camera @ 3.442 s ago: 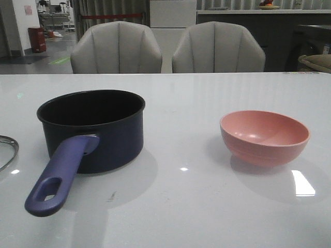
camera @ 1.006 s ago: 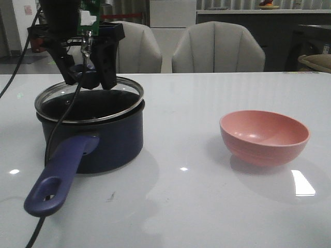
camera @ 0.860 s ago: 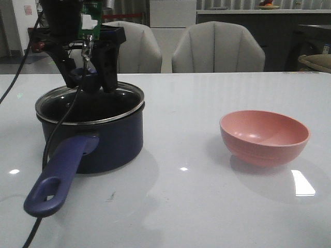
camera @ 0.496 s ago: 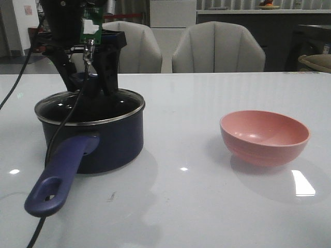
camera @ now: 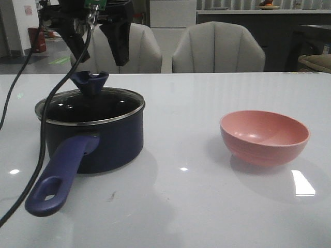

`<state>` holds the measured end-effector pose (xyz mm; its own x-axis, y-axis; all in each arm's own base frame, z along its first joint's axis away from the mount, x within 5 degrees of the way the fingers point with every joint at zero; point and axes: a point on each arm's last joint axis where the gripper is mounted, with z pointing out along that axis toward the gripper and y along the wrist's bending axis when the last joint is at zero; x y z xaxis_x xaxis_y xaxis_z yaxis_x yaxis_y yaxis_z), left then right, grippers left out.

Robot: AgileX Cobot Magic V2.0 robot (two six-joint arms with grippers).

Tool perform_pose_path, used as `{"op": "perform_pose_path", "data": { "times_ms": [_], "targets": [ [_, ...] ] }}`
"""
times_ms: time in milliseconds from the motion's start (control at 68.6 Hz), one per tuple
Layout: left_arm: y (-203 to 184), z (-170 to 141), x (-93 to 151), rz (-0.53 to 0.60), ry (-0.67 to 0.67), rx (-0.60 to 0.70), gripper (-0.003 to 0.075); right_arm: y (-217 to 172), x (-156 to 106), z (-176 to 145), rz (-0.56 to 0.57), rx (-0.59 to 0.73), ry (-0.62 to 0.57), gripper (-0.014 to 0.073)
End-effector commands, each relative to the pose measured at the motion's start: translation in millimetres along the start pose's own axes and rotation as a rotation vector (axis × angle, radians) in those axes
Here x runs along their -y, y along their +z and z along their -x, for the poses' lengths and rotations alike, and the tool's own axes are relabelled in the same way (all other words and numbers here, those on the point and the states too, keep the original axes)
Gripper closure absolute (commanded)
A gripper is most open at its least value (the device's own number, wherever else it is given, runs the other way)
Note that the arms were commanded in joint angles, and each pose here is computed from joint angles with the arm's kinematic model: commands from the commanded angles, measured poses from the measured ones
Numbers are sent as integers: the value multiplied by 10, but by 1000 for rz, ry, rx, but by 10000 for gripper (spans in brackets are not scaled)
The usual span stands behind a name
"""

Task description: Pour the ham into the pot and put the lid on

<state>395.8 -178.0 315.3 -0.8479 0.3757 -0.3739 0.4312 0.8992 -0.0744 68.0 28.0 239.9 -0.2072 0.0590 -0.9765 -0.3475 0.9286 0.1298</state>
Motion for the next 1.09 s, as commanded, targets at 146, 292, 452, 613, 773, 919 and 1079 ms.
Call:
{"op": "perform_pose_path", "data": {
  "times_ms": [146,292,452,613,773,919,1079],
  "targets": [
    [-892,-239,-29,29,28,151,116,-18,-6,157,-3,101,-5,426],
    [-1132,-563,-98,50,6,247,116,-18,-6,157,-3,101,-5,426],
    [-1320,-1024,-120,71,-14,353,116,-18,-6,157,-3,101,-5,426],
    [-1445,-1594,-74,85,-16,479,116,-18,-6,157,-3,101,-5,426],
    [-1488,-2054,-35,96,-14,600,117,-18,-6,157,-3,101,-5,426],
    [-1504,-2566,11,94,-23,821,117,-18,-6,157,-3,101,-5,426],
    [-1329,-3057,32,89,-32,929,117,-18,-6,157,-3,101,-5,426]
  ]
}}
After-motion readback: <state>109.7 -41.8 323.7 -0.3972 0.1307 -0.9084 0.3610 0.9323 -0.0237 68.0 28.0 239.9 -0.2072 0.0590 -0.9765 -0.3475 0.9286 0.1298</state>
